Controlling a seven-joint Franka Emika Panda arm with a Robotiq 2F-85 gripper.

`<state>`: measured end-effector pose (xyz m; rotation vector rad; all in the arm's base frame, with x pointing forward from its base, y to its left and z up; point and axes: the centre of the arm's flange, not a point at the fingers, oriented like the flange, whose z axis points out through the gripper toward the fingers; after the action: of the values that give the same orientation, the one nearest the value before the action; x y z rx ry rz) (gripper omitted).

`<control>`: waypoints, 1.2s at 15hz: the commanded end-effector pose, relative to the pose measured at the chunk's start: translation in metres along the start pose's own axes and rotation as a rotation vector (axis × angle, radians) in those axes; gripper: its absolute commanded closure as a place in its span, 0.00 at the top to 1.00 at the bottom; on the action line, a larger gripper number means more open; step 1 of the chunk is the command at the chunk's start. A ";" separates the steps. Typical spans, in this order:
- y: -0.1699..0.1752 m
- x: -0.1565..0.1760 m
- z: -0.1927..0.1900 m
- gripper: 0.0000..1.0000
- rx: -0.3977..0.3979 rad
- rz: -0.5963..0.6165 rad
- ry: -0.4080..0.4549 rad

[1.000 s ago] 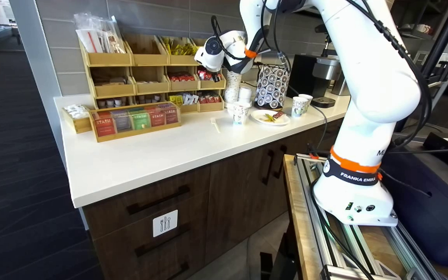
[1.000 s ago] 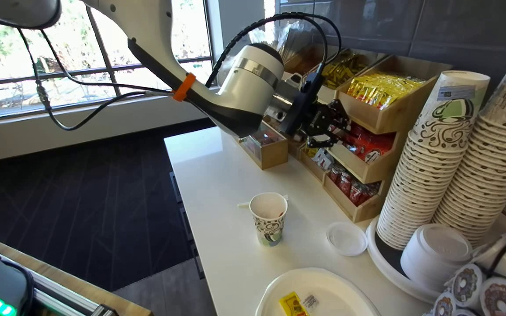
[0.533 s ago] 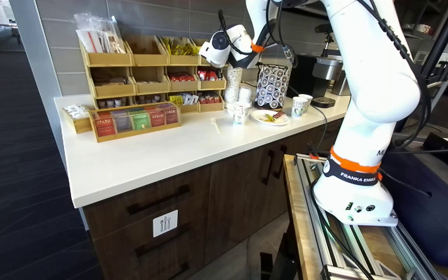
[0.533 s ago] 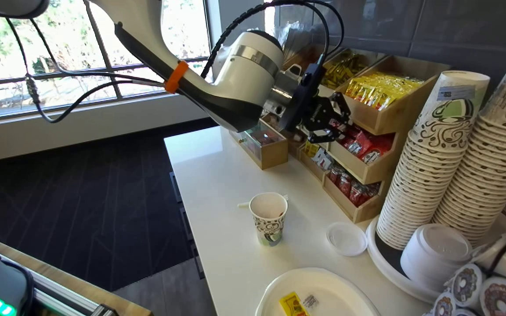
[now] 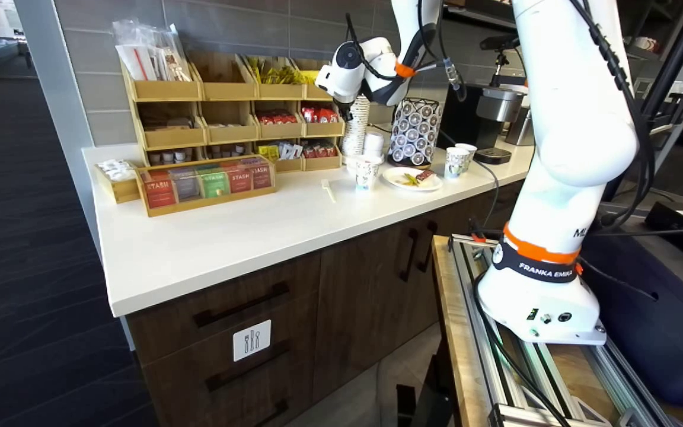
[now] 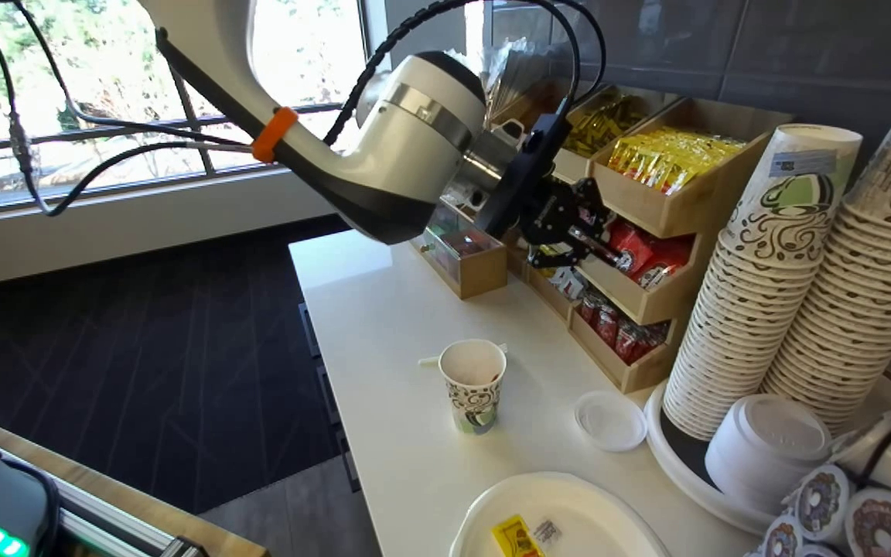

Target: Pick up the red sachet on the white plate and put it in the middle rack of the far right snack rack

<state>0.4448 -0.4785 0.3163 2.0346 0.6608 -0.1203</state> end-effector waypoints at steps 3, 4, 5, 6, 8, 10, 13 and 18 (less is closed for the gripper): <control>-0.022 -0.044 -0.042 0.00 0.265 -0.098 0.048; -0.024 -0.053 -0.051 0.00 0.308 -0.098 0.059; -0.026 -0.060 -0.058 0.00 0.350 -0.089 0.071; -0.023 -0.071 -0.068 0.00 0.391 -0.087 0.085; -0.027 -0.081 -0.079 0.00 0.468 -0.073 0.117; -0.030 -0.088 -0.086 0.00 0.541 -0.015 0.134; -0.031 -0.106 -0.095 0.00 0.633 0.083 0.162; -0.018 -0.117 -0.098 0.00 0.788 0.256 0.211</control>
<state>0.3180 -0.4094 0.3254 2.7686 0.5929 -0.0861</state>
